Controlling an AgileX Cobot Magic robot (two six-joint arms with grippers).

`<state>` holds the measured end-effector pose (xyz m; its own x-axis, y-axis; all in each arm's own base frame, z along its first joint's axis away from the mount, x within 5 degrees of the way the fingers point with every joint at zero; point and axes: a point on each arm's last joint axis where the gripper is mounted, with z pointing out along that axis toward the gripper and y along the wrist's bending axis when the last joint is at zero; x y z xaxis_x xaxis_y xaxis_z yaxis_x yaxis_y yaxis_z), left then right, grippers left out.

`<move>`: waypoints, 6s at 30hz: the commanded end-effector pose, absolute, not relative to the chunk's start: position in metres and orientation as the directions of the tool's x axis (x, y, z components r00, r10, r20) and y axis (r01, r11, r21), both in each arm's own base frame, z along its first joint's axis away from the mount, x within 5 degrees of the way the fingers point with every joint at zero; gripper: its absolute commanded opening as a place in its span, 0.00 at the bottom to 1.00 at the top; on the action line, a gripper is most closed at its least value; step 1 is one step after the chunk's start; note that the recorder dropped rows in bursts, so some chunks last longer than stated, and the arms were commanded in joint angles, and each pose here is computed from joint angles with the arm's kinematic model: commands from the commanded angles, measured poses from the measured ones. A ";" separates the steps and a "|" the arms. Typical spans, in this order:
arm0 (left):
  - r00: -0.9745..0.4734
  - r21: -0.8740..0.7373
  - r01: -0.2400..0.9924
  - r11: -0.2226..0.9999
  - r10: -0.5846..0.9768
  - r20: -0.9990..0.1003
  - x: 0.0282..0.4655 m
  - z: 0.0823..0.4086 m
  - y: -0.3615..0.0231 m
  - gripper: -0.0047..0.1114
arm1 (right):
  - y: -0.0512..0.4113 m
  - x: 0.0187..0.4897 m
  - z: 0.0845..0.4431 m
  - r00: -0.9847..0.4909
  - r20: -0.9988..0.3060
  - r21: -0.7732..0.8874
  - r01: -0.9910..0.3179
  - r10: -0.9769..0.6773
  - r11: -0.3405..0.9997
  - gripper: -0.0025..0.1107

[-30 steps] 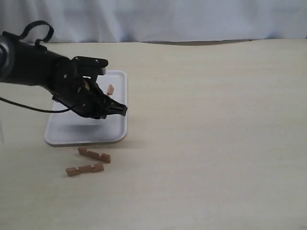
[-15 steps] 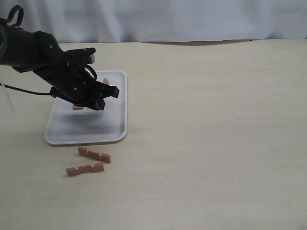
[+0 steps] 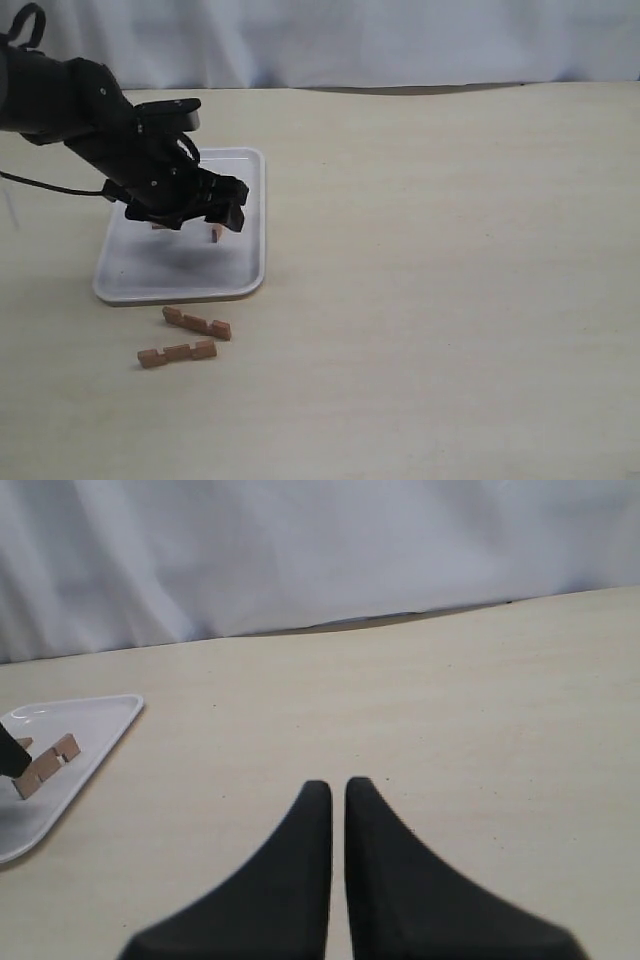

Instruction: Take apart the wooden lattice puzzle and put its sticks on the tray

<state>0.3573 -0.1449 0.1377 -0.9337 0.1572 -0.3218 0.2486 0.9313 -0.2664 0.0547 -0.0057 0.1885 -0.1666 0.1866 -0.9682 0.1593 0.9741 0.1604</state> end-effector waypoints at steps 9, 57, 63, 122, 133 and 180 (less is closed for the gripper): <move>-0.910 -0.216 0.391 0.895 0.341 -0.234 0.303 0.218 -0.146 0.70 | -0.006 0.055 0.188 -0.168 -0.968 0.158 0.158 0.184 0.975 0.06; -0.743 0.005 0.653 0.758 0.641 -0.193 0.216 0.117 -0.164 0.70 | -0.006 0.055 0.188 -0.168 -0.968 0.158 0.158 0.184 0.975 0.06; -0.749 0.002 0.650 0.760 0.642 -0.164 0.216 0.105 -0.164 0.52 | -0.006 0.055 0.188 -0.168 -0.968 0.158 0.158 0.184 0.975 0.06; -0.815 -0.117 0.224 0.968 0.119 -0.568 0.355 0.151 -0.136 0.54 | -0.006 0.055 0.188 -0.168 -0.968 0.158 0.158 0.184 0.975 0.06; -0.839 -0.102 0.356 0.929 0.269 -0.473 0.277 0.266 -0.125 0.54 | -0.006 0.055 0.188 -0.168 -0.968 0.158 0.158 0.184 0.975 0.06; -0.881 0.060 0.421 0.905 0.424 -0.210 0.243 0.155 -0.187 0.77 | -0.006 0.055 0.188 -0.168 -0.968 0.158 0.158 0.184 0.975 0.06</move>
<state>0.2396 -0.1864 0.1614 -0.8778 0.4348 -0.2009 0.4370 0.8987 0.0356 0.0547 -0.0056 0.1881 -0.1705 0.1872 -0.9674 0.1593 0.9741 0.1604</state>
